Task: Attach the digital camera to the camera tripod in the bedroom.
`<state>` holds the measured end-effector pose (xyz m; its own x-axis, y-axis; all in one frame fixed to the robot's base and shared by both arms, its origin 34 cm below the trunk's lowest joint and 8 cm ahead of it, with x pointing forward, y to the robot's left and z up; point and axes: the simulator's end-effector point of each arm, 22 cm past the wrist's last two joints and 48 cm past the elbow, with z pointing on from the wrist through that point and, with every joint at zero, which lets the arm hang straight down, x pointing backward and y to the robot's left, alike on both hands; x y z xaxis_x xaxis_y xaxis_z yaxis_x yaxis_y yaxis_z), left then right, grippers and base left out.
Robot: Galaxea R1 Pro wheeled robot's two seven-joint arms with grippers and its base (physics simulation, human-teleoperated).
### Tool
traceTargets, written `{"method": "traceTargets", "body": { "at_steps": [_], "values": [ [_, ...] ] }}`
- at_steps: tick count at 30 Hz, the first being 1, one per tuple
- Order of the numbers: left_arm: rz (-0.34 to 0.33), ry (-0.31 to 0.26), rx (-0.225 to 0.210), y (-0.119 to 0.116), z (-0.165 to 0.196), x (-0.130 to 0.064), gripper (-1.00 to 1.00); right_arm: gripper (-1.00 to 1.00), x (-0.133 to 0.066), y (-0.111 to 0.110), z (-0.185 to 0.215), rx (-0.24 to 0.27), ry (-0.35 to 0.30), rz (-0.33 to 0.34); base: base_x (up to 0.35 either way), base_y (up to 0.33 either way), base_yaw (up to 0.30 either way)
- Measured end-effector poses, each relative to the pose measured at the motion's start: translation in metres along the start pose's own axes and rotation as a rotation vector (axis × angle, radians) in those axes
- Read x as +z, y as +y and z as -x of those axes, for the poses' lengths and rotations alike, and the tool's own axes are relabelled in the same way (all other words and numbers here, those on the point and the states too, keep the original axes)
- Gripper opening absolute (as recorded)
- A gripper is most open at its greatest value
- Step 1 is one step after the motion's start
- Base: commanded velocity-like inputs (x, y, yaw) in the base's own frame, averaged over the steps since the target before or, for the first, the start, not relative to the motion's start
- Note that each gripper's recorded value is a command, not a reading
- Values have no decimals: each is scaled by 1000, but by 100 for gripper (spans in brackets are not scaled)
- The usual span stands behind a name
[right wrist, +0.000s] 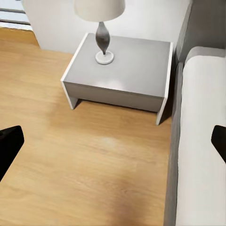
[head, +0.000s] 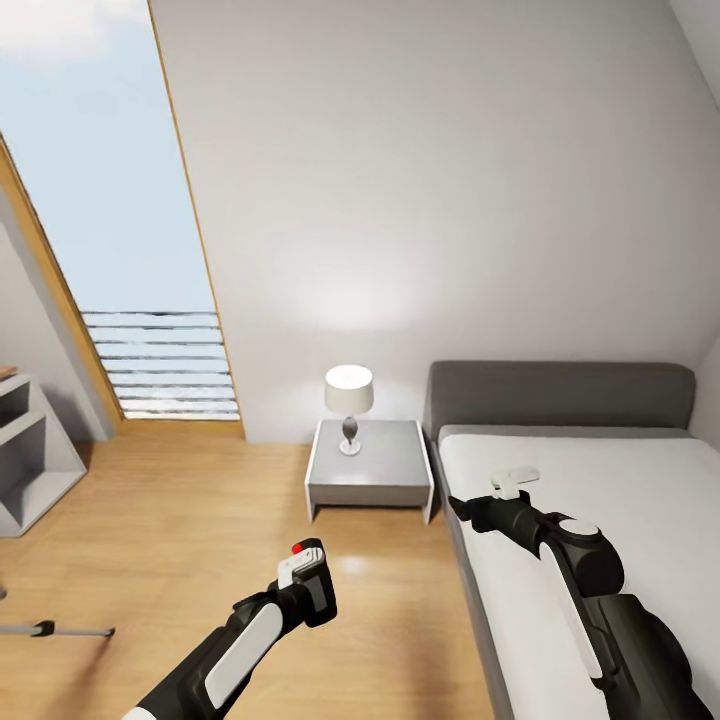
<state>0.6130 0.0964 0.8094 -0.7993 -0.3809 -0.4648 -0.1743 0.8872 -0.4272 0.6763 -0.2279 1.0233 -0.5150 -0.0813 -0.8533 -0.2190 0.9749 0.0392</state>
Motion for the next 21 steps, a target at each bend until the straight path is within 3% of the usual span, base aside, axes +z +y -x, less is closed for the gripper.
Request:
{"method": "traceTargets", "body": {
  "at_steps": [21],
  "values": [
    [0,0,0,0,0,0,-100,100,0,1,0,2,4,2,320,0,0]
  ]
}}
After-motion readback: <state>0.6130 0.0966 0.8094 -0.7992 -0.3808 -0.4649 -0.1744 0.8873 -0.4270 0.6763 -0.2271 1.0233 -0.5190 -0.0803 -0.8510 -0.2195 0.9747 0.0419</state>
